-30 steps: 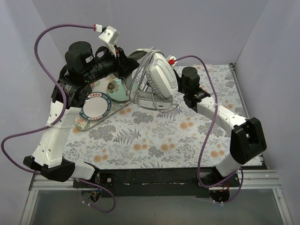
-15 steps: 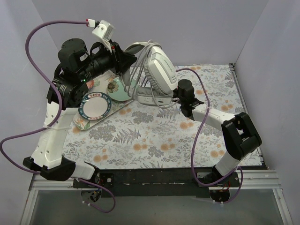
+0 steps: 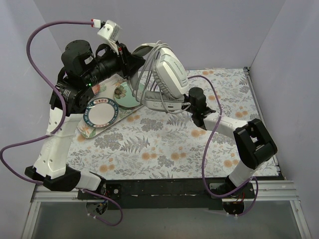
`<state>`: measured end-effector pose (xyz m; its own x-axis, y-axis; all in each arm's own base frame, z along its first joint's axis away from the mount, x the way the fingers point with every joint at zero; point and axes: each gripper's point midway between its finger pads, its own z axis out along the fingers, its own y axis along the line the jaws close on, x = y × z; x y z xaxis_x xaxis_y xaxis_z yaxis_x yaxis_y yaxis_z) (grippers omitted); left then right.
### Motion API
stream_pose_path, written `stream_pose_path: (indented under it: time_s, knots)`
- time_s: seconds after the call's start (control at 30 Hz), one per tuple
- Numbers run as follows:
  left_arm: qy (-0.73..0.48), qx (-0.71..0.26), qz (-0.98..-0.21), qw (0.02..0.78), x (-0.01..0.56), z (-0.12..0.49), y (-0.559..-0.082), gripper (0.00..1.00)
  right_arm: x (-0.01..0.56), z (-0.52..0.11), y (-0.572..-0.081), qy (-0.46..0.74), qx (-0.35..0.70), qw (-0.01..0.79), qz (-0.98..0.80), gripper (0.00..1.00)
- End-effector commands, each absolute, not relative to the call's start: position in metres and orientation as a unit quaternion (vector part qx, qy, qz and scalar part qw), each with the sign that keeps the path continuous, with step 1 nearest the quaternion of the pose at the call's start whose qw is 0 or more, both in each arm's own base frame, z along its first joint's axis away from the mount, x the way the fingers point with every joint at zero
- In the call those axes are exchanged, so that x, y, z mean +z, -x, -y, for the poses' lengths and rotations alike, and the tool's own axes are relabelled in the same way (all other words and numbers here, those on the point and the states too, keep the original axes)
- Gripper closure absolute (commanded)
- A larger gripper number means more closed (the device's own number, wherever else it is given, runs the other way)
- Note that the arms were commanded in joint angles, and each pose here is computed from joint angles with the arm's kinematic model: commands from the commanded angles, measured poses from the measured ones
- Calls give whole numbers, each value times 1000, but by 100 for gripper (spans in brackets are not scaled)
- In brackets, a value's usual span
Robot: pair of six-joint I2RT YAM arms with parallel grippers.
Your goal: Wrap the headphones
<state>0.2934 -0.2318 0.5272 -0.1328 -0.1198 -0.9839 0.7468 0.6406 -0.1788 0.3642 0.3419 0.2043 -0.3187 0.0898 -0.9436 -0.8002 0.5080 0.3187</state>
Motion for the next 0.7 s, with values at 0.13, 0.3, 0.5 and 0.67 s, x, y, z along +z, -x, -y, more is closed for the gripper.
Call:
stream_pose_path:
  time_s: [0.13,0.3,0.5,0.67]
  knots:
    - [-224,-368,-628,648,564,227,-280,96,214,-333,-364,262,390,555,-686,43]
    - [-221,-366,-628,651,565,226,-282,96,201,-328,-351,265,378,552,-694,42]
    - [-223,-364,-630,649,562,227,-284,96,203,-322,-346,267,353,568,-694,42]
    - [-218,-363,-628,653,566,225,-283,96,198,-323,-338,275,339,566,-699,50]
